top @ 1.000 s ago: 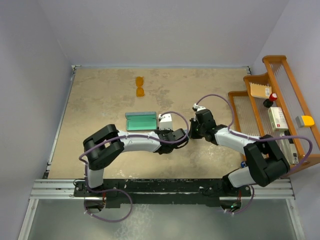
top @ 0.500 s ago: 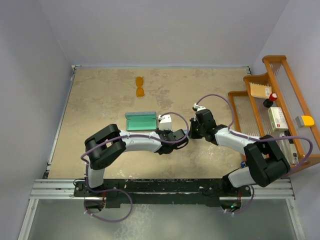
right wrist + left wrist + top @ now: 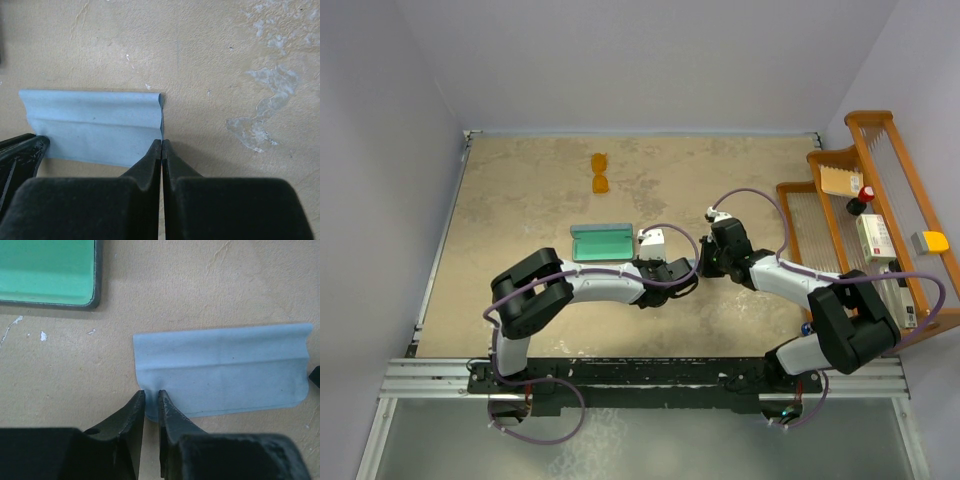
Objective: Organize the sunglasses
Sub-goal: Pick up the glasses cleaning cloth from the center of the board.
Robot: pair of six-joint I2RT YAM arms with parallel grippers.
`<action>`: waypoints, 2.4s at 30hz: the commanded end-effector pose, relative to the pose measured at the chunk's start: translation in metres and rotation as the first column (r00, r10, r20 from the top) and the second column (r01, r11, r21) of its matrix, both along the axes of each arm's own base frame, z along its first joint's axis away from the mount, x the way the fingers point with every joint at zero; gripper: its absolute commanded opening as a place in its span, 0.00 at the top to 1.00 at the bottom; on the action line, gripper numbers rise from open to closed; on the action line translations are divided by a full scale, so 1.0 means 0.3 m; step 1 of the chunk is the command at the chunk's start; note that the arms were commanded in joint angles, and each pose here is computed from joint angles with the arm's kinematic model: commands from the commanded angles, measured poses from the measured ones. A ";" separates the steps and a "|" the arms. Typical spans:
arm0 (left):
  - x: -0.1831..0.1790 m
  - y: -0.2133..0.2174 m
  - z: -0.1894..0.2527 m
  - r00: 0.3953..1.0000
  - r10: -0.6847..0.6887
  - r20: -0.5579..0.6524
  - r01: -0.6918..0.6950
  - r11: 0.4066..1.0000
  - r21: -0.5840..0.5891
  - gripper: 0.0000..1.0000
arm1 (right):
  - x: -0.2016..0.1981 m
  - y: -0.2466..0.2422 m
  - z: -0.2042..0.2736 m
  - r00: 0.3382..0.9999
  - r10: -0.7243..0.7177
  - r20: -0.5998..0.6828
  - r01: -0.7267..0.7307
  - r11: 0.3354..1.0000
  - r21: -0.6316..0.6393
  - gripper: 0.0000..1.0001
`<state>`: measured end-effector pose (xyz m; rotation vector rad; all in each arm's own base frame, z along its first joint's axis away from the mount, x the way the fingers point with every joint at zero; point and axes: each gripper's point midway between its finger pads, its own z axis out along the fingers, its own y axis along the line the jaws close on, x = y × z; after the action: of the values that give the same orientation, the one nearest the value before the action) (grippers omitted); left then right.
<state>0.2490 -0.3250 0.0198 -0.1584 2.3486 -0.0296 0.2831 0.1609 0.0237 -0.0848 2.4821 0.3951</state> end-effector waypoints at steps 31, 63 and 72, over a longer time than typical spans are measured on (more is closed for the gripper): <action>-0.021 -0.030 0.006 0.997 -0.065 0.028 0.068 0.992 -0.106 1.00 | 0.032 -0.029 0.130 0.999 -0.007 0.047 0.012 0.996 -0.092 0.80; -0.037 -0.042 -0.017 0.996 -0.084 0.017 0.086 0.984 -0.157 1.00 | 0.014 0.003 0.036 0.998 0.055 -0.009 -0.055 0.979 -0.197 0.73; -0.037 -0.044 -0.019 0.996 -0.085 0.016 0.086 0.984 -0.158 1.00 | 0.008 0.007 0.010 0.998 0.064 -0.025 -0.068 0.976 -0.206 0.73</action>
<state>0.2488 -0.3411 0.0215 -0.1701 2.2946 -0.2599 0.2730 0.1560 0.0172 -0.2343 2.5830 0.1658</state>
